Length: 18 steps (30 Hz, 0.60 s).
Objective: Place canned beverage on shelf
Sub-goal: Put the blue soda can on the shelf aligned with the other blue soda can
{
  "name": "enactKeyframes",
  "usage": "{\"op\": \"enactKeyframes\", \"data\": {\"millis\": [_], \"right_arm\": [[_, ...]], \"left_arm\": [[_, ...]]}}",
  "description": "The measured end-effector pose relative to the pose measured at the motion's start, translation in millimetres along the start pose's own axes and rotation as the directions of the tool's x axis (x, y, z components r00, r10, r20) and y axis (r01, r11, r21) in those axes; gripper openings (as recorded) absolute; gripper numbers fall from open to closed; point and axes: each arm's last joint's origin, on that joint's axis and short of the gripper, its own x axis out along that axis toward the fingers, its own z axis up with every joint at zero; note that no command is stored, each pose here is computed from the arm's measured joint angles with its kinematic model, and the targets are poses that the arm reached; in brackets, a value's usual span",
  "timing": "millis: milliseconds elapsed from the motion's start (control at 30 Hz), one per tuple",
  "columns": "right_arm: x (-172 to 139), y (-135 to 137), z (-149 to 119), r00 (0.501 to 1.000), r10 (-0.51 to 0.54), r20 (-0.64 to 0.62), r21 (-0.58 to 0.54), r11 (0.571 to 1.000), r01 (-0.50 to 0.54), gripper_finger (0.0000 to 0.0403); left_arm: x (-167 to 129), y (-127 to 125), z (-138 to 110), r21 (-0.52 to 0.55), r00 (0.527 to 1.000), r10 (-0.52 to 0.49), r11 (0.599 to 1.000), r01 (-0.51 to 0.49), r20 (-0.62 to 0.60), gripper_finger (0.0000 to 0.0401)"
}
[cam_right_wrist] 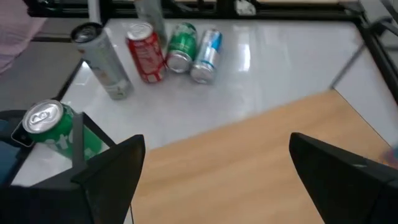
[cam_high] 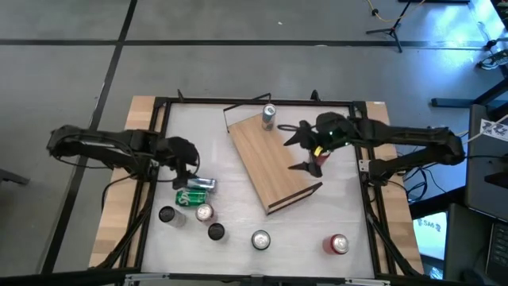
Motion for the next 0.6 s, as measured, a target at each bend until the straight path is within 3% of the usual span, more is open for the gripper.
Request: {"op": "enactKeyframes", "data": {"millis": [167, 600], "right_arm": [[12.6, 8.1, 0.8, 0.999, 0.033, 0.038, -0.033, 0.999, -0.032, 0.0392], [37.4, 8.0, -5.1, 0.998, 0.052, -0.023, -0.027, 0.998, -0.053, 0.0392]], "left_arm": [[7.9, -2.5, -7.6, 0.029, 0.991, 0.027, 0.999, -0.023, -0.131, 0.0231], [29.3, -6.5, -8.8, 0.073, 0.959, 0.092, 0.994, -0.075, -0.268, 0.0231]]}}
